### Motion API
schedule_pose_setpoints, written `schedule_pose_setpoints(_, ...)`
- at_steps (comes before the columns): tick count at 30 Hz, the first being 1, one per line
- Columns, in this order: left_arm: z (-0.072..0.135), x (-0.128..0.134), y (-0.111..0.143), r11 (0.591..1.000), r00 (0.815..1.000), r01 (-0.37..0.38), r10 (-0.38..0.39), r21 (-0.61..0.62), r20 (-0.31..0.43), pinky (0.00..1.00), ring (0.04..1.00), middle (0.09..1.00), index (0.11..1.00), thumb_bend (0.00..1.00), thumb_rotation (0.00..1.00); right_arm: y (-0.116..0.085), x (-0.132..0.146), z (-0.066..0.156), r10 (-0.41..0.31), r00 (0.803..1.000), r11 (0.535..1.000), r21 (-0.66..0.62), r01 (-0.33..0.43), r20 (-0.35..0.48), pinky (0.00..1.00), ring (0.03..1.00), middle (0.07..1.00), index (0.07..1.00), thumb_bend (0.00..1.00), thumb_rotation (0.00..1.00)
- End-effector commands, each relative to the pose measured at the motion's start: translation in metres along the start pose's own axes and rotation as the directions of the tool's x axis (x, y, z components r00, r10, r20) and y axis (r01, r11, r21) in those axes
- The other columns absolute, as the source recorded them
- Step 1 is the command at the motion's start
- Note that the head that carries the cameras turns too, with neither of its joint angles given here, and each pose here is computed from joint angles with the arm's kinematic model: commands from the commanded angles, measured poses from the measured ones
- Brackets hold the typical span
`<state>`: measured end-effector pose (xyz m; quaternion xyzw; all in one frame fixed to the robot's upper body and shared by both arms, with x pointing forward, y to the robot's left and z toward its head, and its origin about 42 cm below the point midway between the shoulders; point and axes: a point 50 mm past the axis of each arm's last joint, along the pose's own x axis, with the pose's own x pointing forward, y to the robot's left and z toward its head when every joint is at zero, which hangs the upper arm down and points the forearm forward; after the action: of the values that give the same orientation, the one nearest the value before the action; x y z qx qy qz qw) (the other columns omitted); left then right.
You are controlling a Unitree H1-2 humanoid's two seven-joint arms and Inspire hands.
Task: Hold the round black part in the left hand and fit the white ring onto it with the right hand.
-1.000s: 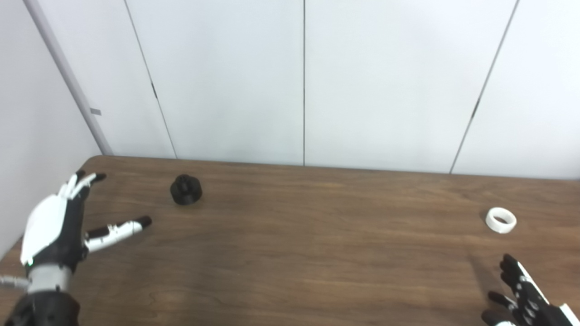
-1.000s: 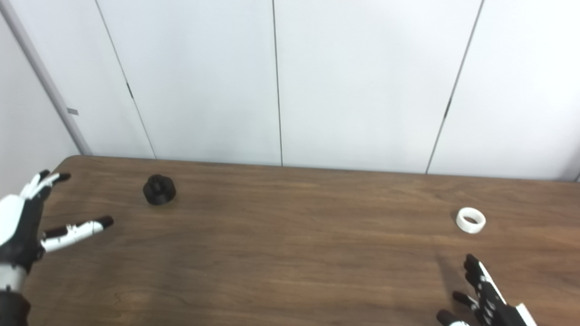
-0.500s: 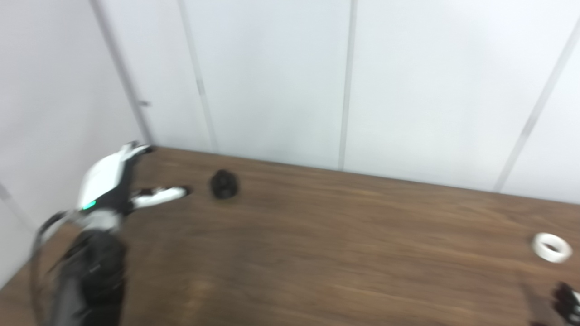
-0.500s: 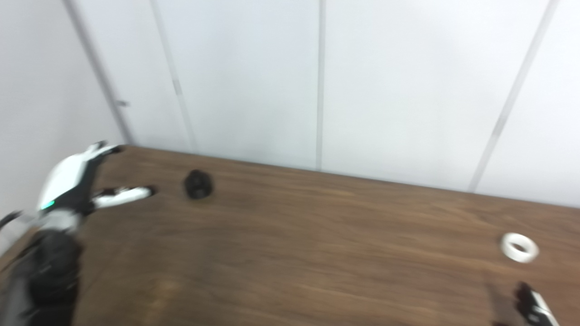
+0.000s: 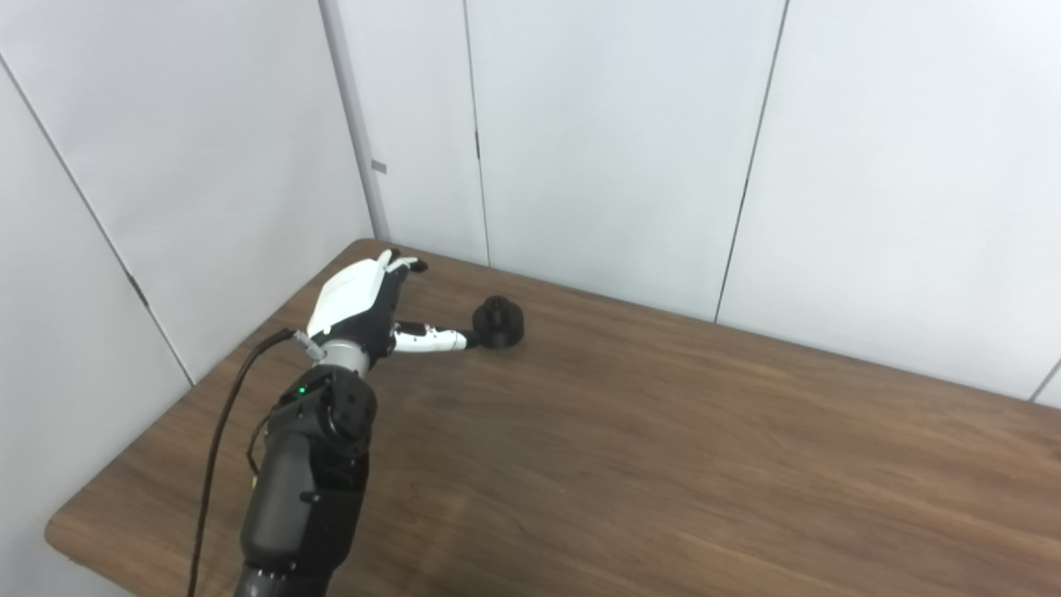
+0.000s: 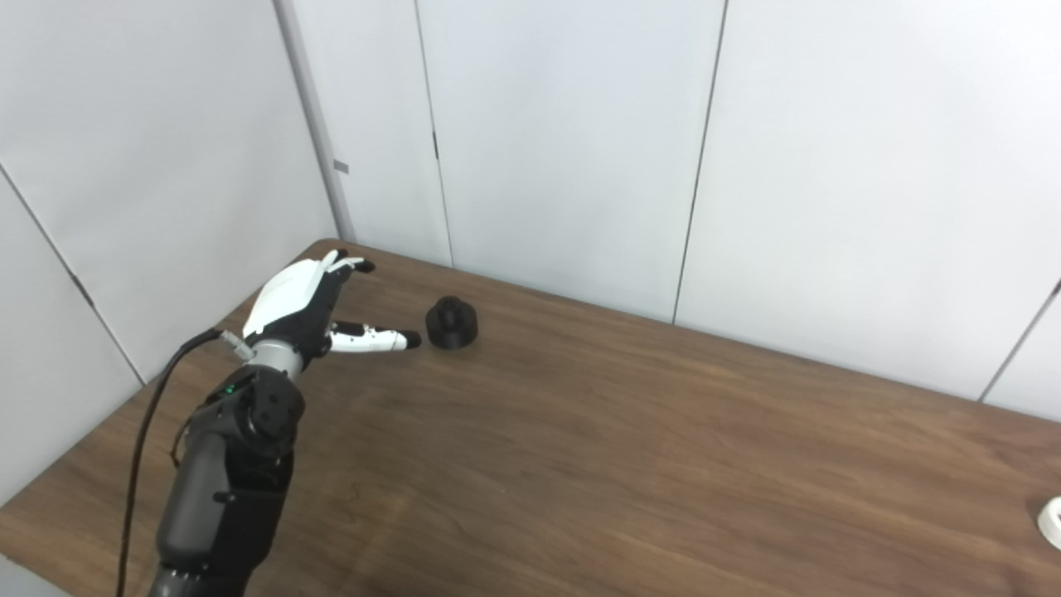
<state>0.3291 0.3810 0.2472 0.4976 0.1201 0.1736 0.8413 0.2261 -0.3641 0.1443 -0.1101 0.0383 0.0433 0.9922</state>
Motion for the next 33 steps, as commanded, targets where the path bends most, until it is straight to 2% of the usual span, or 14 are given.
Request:
schedule_pose_setpoints(1, 0.011, 0.010, 0.015, 0.999, 0.999, -0.050, 0.050, 0.013, 0.018, 1.00, 1.000, 1.000, 0.879, 1.00, 0.44, -0.013, -0.005, -0.006, -0.023, 0.999, 0.999, -0.034, 0.021, -0.043, 1.00, 1.000, 1.000, 1.000, 0.65, 0.45)
schedule_pose_setpoints(11, 0.006, 0.033, -0.003, 0.997, 1.000, 0.017, -0.016, 0.077, -0.017, 1.00, 1.000, 1.000, 0.895, 1.00, 0.42, -0.012, -0.008, -0.005, -0.020, 0.999, 1.000, -0.023, 0.019, -0.042, 1.00, 1.000, 1.000, 1.000, 0.64, 0.42)
schedule_pose_setpoints(21, 0.006, 0.067, -0.013, 0.991, 0.996, 0.081, -0.076, 0.108, -0.049, 1.00, 1.000, 1.000, 0.916, 1.00, 0.42, -0.012, -0.010, -0.004, -0.026, 0.999, 0.999, -0.032, 0.025, -0.040, 1.00, 1.000, 1.000, 1.000, 0.66, 0.45)
schedule_pose_setpoints(26, 0.007, 0.075, -0.019, 0.990, 0.995, 0.088, -0.082, 0.114, -0.060, 1.00, 1.000, 1.000, 0.941, 1.00, 0.41, -0.012, -0.012, -0.005, -0.026, 0.999, 0.999, -0.028, 0.025, -0.045, 1.00, 1.000, 1.000, 1.000, 0.65, 0.42)
schedule_pose_setpoints(33, 0.004, 0.088, -0.020, 0.987, 0.992, 0.107, -0.096, 0.120, -0.087, 1.00, 1.000, 1.000, 0.959, 1.00, 0.40, -0.012, -0.013, -0.006, -0.025, 0.999, 0.999, -0.027, 0.024, -0.046, 1.00, 1.000, 1.000, 1.000, 0.66, 0.43)
